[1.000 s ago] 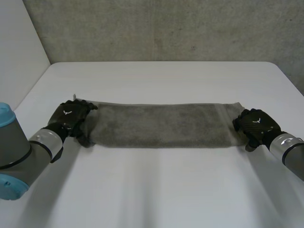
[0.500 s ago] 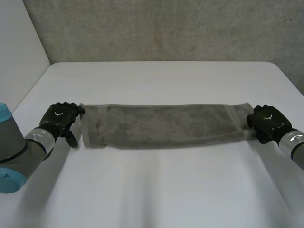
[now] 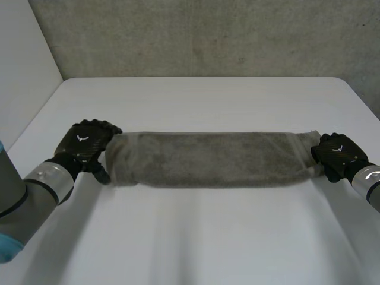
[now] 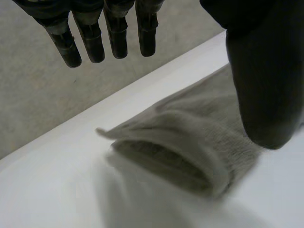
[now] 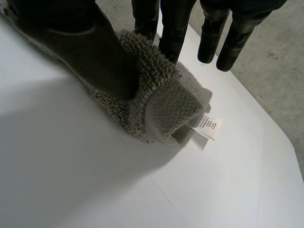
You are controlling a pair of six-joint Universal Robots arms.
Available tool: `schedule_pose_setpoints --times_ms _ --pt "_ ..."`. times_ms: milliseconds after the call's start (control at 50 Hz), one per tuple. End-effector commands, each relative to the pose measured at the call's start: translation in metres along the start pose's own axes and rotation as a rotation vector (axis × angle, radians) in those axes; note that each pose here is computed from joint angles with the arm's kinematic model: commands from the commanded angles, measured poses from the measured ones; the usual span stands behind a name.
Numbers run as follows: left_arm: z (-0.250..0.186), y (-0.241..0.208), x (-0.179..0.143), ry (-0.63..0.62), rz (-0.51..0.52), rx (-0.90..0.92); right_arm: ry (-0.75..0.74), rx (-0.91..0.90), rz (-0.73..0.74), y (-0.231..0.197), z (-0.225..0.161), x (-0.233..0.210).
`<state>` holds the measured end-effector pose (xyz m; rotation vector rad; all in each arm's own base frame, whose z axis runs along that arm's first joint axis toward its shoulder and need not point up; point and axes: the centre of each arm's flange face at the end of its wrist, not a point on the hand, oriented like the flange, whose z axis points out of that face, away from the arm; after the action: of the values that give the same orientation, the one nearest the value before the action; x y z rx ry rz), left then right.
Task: Fold the towel.
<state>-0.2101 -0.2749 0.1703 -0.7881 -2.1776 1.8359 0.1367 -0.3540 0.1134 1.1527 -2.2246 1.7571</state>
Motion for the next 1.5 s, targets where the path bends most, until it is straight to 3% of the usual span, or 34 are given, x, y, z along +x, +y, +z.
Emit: schedule_pose_setpoints --times_ms 20,160,340,500,1100,1260,1500 --pt "-0.009 0.003 0.024 0.082 -0.002 0.001 0.0 0.0 0.0 0.0 -0.001 0.0" --pt "0.001 0.021 0.029 0.085 -0.006 -0.033 -0.004 0.001 0.0 0.0 -0.002 -0.001" --pt "0.023 0.043 0.018 -0.049 -0.004 -0.083 -0.009 -0.002 0.003 0.0 -0.003 -0.003" --pt "0.031 0.054 0.017 -0.054 -0.009 -0.107 -0.011 -0.003 0.002 0.001 -0.004 -0.004" --pt "0.034 0.053 0.02 -0.042 0.012 -0.072 0.018 0.003 -0.002 0.0 -0.001 0.007" --pt "0.031 0.038 0.006 -0.08 0.018 -0.041 0.037 0.013 -0.01 -0.002 0.002 0.015" --pt "0.023 0.045 0.015 -0.056 0.087 -0.08 0.052 -0.03 -0.034 0.005 -0.001 0.029"
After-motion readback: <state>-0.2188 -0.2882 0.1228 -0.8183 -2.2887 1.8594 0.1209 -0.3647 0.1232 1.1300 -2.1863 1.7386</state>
